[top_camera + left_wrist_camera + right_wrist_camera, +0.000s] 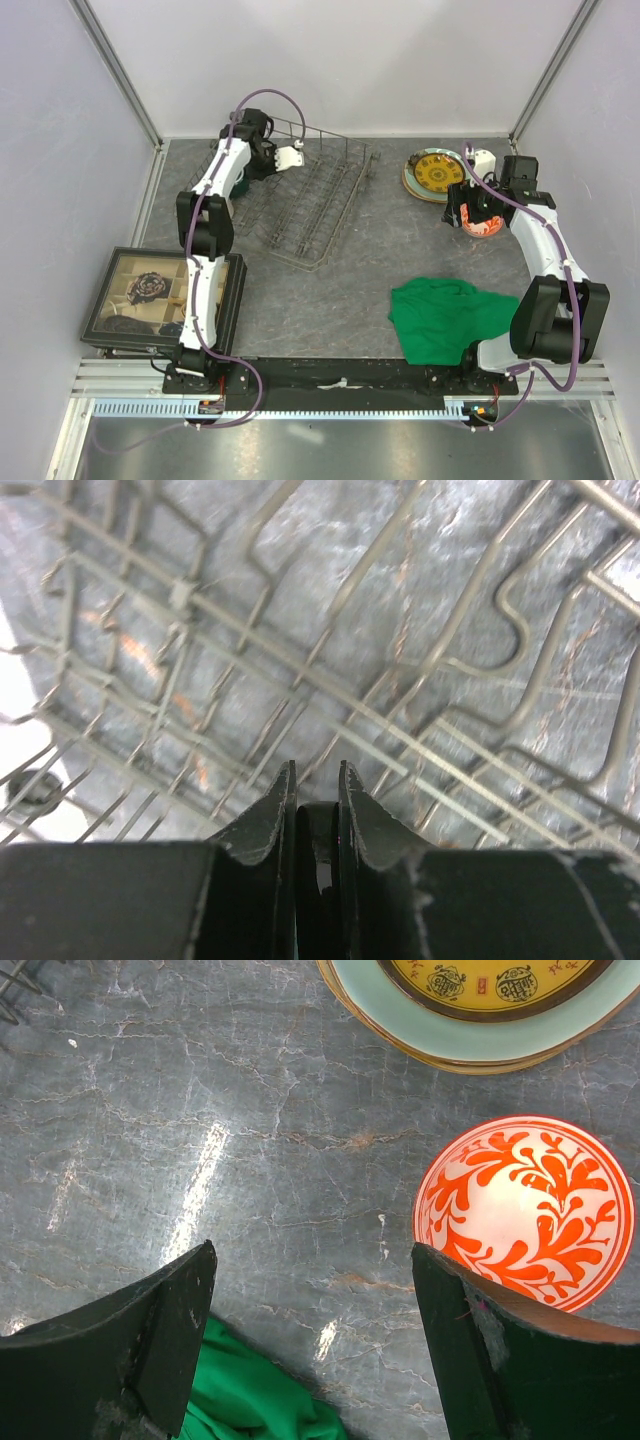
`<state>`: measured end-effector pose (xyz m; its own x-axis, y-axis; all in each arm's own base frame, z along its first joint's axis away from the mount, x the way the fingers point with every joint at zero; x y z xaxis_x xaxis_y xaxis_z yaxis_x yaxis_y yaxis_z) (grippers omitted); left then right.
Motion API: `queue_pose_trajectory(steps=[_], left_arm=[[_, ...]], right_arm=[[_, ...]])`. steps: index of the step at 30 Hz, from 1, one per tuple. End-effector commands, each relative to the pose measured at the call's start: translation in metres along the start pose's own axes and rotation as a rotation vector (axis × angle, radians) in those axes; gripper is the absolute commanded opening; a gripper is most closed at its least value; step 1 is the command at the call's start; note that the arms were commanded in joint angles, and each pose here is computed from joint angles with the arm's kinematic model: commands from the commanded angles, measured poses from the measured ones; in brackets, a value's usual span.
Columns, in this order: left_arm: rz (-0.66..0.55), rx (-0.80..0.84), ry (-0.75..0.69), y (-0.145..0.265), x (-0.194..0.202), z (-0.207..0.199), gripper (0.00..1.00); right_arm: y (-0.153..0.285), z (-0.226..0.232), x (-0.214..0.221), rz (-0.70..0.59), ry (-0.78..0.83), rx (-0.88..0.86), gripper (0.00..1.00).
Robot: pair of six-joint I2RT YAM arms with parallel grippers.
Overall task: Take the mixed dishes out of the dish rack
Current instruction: Pick up the cup from the dish rack.
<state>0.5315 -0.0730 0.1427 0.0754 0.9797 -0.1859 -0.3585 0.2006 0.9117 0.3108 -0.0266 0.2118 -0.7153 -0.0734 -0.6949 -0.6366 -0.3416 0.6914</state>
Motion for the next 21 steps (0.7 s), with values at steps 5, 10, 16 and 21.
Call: queue_pose_trajectory(steps=[5, 10, 16, 21], left_arm=[[-0.081, -0.229, -0.058, 0.077, -0.018, 0.034, 0.02], [-0.144, -0.278, -0.045, 0.095, -0.029, 0.039, 0.01], [-0.264, -0.294, 0.017, 0.114, -0.047, 0.037, 0.02], [-0.373, -0.282, 0.092, 0.134, -0.067, 0.03, 0.02]], right_arm=[[-0.004, 0.001, 0.0, -0.003, 0.019, -0.03, 0.87], [-0.005, 0.001, 0.001, 0.001, 0.019, -0.031, 0.87], [-0.005, 0.001, 0.0, 0.001, 0.018, -0.035, 0.87], [-0.005, 0.002, 0.0, 0.002, 0.013, -0.045, 0.87]])
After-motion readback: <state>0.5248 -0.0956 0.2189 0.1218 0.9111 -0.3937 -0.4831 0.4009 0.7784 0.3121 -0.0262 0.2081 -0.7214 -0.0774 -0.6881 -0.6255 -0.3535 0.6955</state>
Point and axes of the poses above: each gripper's point midway between its finger pads, its own y axis back along the fingers, its own z axis along the line the jaws close on, x = y × z, the point moved 9 cm from there along y, back along the fingers, and after that the axes turned 7 degrees about -y, right-handed, at the moved point
